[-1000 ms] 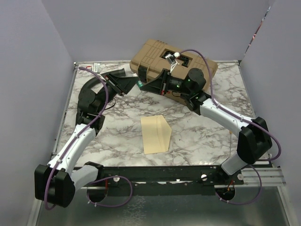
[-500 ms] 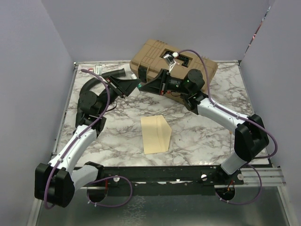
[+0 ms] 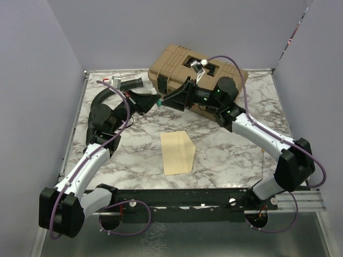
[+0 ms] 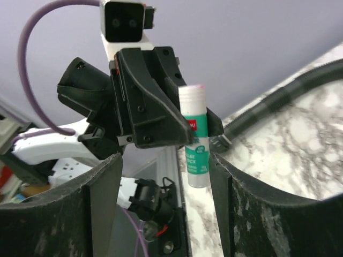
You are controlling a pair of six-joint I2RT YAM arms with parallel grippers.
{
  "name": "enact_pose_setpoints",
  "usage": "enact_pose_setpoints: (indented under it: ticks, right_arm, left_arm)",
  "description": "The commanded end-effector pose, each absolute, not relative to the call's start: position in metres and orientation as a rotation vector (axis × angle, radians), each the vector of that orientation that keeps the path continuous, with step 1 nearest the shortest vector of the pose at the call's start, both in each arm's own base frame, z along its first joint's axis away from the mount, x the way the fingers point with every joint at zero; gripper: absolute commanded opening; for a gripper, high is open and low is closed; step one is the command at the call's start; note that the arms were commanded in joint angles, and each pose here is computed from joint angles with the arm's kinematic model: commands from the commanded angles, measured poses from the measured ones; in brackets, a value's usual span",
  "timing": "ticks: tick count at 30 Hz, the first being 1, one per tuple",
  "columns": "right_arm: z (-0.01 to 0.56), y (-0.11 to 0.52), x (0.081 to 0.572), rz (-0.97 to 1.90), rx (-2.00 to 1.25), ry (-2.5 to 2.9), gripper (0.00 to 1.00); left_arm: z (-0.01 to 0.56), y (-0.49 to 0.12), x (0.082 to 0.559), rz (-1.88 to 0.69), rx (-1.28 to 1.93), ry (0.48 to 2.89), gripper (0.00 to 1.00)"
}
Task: Place the letter into the envelope and seal it
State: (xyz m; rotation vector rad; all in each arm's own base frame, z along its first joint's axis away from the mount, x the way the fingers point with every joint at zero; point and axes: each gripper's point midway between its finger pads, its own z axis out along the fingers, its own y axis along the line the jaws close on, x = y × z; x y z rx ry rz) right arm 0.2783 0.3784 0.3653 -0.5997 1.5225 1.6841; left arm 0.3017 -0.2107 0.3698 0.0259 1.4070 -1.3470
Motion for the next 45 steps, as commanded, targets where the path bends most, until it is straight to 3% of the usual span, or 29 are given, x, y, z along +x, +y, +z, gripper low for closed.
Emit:
enact_pose_setpoints:
  ticks: [1,10,22,26,35,40,45]
  right_arm:
    - [0.372,0.36,0.293,1.399,-0.581,1.608,0.7]
    - [0.362,0.362,0.329,1.082,-0.563,1.94,0.66]
    - [0.342,0.377,0.322,1.064,-0.646,2.008,0.66]
    - [0.331,0.381,0.324,1.048,-0.654,2.042,0.53]
    - [0.332,0.391,0.315,1.131,-0.648,2.086,0.08]
    - [0.342,0.385,0.318,1.12,-0.562,2.081,0.03]
    - [0.35,0.384,0.316,1.148,-0.535,2.061,0.0]
  left_arm:
    - [0.355,-0.216,0.296,-1.158,0.315,1.43,0.0]
    - [0.353,-0.222,0.3,-0.979,0.61,1.416,0.0]
    - [0.341,-0.23,0.306,-0.979,0.706,1.446,0.0]
    - [0.341,-0.231,0.304,-0.991,0.714,1.447,0.0]
    - [0.341,-0.225,0.31,-0.957,0.649,1.48,0.0]
    - [0.326,-0.22,0.31,-0.953,0.597,1.554,0.35]
    - [0.305,-0.22,0.305,-0.971,0.594,1.602,0.42]
